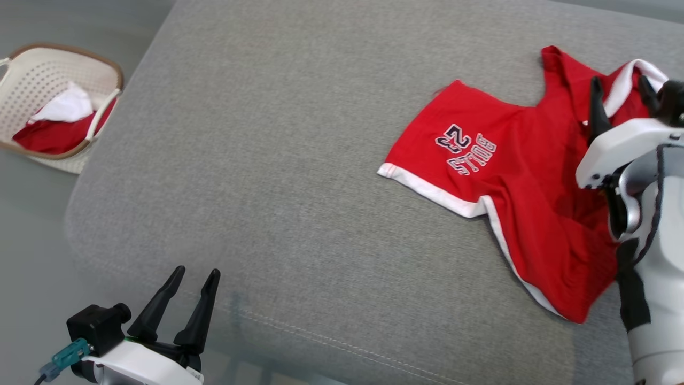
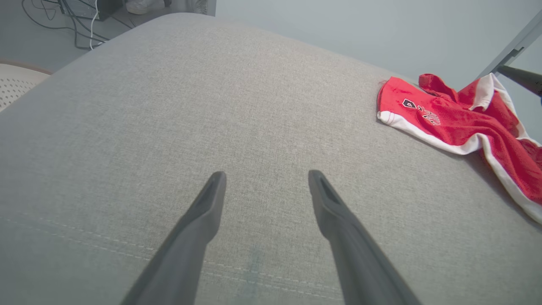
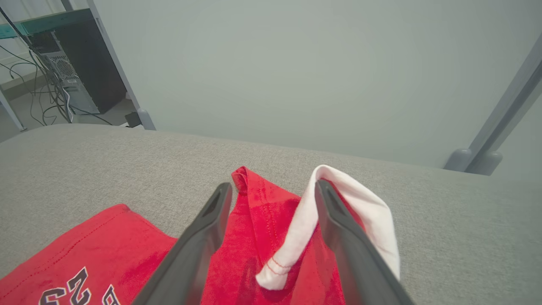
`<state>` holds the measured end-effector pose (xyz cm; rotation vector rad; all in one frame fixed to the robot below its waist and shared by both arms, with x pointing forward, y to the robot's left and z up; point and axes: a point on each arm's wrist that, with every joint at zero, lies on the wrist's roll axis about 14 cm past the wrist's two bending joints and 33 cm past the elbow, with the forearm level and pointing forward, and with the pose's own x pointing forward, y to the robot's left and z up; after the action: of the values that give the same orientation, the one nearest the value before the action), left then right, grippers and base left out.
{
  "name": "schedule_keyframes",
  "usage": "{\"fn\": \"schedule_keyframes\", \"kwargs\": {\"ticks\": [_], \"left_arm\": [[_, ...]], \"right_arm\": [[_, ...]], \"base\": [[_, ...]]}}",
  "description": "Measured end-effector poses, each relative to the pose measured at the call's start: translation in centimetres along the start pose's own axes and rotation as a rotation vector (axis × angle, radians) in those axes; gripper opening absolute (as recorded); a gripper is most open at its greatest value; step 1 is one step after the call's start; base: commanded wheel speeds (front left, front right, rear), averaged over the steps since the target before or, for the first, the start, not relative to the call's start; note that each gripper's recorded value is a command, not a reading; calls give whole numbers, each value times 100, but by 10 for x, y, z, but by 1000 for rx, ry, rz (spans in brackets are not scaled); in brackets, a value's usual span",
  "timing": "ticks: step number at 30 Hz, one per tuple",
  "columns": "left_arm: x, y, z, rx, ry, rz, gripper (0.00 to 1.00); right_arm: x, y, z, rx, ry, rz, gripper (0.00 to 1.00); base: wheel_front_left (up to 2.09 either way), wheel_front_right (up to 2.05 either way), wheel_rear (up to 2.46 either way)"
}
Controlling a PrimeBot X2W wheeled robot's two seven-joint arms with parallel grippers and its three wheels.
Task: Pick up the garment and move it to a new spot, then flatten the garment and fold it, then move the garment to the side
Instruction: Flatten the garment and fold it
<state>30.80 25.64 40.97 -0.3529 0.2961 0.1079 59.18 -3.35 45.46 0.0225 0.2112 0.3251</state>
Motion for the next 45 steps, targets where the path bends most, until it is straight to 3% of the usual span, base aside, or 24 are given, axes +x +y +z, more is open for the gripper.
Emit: {"fn": "schedule_keyframes", "kwargs": {"ticks": [11, 19, 25, 35, 45], "left_arm": [[25, -44, 11, 39, -41, -158, 100], [25, -70, 7, 40, -45, -233, 100], [23, -73, 5, 40, -39, -240, 100], [23, -65, 3, 55, -26, -227, 100], [24, -64, 2, 60, -21, -227, 100]], "right_arm": [[-83, -4, -33, 39, -53, 22, 100], [-145, 24, -49, 81, -60, 89, 100], [-175, 45, -80, 117, 16, 129, 100], [-193, 62, -105, 89, 95, 173, 100], [-202, 47, -109, 68, 104, 124, 100]], "base": [[0, 0, 0], [0, 0, 0], [0, 0, 0], [0, 0, 0], [0, 0, 0]]}}
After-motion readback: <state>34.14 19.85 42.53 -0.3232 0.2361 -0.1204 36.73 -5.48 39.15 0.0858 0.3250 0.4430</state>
